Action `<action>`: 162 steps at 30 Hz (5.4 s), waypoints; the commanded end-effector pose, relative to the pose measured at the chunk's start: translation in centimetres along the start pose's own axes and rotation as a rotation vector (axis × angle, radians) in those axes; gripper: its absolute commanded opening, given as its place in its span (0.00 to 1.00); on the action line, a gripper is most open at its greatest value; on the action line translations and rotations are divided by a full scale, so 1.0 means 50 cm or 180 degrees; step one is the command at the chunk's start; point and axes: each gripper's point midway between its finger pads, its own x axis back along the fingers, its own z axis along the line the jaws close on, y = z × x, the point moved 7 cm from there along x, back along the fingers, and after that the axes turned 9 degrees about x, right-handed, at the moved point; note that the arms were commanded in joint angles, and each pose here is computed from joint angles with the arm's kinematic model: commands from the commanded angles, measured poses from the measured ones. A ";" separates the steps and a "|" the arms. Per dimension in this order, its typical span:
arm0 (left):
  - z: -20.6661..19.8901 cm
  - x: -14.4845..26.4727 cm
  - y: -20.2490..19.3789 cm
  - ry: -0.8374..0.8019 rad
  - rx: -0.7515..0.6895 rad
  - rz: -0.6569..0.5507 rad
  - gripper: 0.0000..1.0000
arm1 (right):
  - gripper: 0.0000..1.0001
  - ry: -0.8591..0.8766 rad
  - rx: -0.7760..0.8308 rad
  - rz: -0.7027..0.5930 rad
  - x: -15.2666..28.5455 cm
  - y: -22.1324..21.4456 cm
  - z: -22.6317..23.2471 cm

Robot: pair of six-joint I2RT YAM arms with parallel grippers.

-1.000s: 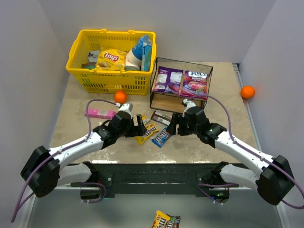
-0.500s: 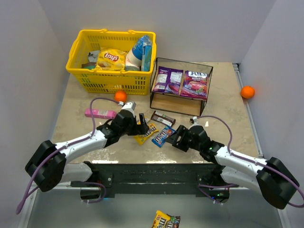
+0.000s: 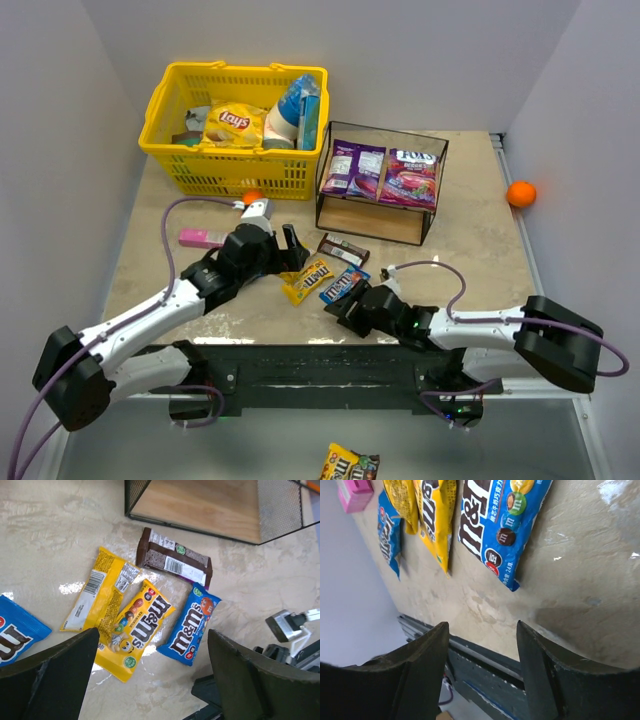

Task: Place and organize the candy bags onto the shelf

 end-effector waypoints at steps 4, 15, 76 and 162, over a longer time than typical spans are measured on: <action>-0.015 0.052 0.049 -0.0050 -0.0076 -0.0318 0.96 | 0.51 -0.0120 -0.0350 -0.0576 -0.034 0.024 0.003; -0.006 0.052 0.044 -0.0012 -0.0084 -0.0308 0.96 | 0.48 -0.0533 -0.0199 -0.1059 -0.029 0.055 -0.047; -0.019 0.027 0.034 -0.0070 -0.0079 -0.0132 0.97 | 0.00 -0.0141 0.2016 -0.1437 -0.017 0.275 0.193; -0.059 -0.371 -0.037 -0.0519 0.2594 -0.0279 0.11 | 0.41 -0.0452 0.1558 -0.1354 0.161 0.268 0.039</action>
